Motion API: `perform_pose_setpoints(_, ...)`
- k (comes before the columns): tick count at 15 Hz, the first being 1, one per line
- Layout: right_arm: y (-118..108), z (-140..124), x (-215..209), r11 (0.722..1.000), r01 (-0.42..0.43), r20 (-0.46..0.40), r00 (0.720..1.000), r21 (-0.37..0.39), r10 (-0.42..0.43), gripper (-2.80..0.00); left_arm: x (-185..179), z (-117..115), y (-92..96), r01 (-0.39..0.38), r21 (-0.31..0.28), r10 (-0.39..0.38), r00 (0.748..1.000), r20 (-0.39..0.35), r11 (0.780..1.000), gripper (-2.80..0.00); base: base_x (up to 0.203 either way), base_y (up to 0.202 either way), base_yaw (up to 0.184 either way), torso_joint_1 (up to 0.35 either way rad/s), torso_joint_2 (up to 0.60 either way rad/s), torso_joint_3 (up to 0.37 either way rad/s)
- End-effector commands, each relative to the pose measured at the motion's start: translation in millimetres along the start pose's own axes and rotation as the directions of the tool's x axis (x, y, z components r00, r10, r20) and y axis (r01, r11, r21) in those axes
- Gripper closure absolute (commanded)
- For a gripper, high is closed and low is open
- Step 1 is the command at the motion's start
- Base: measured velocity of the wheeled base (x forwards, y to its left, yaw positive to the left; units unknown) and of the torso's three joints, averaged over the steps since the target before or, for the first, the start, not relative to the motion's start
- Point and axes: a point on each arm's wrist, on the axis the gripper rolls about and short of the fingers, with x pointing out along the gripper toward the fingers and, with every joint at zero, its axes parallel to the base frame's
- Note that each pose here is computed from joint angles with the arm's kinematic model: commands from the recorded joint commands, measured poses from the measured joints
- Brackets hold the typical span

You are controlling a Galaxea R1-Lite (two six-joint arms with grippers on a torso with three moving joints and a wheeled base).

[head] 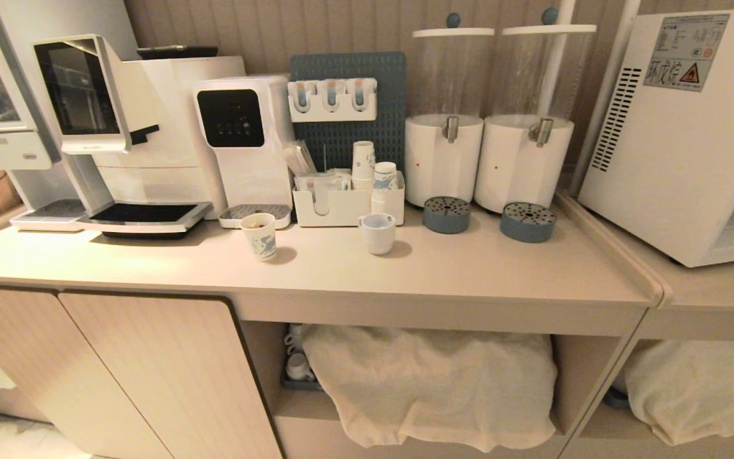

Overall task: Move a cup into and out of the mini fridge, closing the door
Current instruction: Place the paper cup on the table

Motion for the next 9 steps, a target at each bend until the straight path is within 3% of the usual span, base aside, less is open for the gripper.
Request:
perform_pose_setpoints(1,-7,-19,71,0.992,0.124,-0.143,0.982,0.006,-0.122,0.00,1,-4,0.0,0.000,0.000,0.000,1.000,-0.015,1.000,-2.80,0.000,0.000,0.000,0.000,0.00,0.000)
perform_pose_setpoints(2,-14,-28,92,0.989,0.150,-0.164,0.976,0.014,-0.146,0.00,1,-4,0.0,0.000,0.000,0.000,1.000,-0.015,1.000,-2.80,0.000,0.000,0.000,0.000,0.00,0.000)
perform_pose_setpoints(3,-20,-40,110,0.993,0.115,-0.204,0.973,0.022,-0.108,0.00,1,-4,0.0,0.000,0.000,0.000,1.000,-0.015,1.000,-2.80,0.000,0.000,0.000,0.000,0.00,0.000)
perform_pose_setpoints(7,-44,-81,172,0.990,-0.138,-0.372,0.919,0.019,0.135,0.00,1,-4,0.0,0.000,-0.011,0.000,1.000,-0.015,1.000,-2.80,0.000,0.000,0.000,0.000,0.00,0.000)
perform_pose_setpoints(9,-53,-108,202,0.952,-0.305,-0.420,0.866,-0.013,0.272,0.00,1,-4,0.0,0.000,-0.011,0.000,1.000,-0.015,1.000,-2.80,0.000,0.000,0.000,0.000,0.00,0.000)
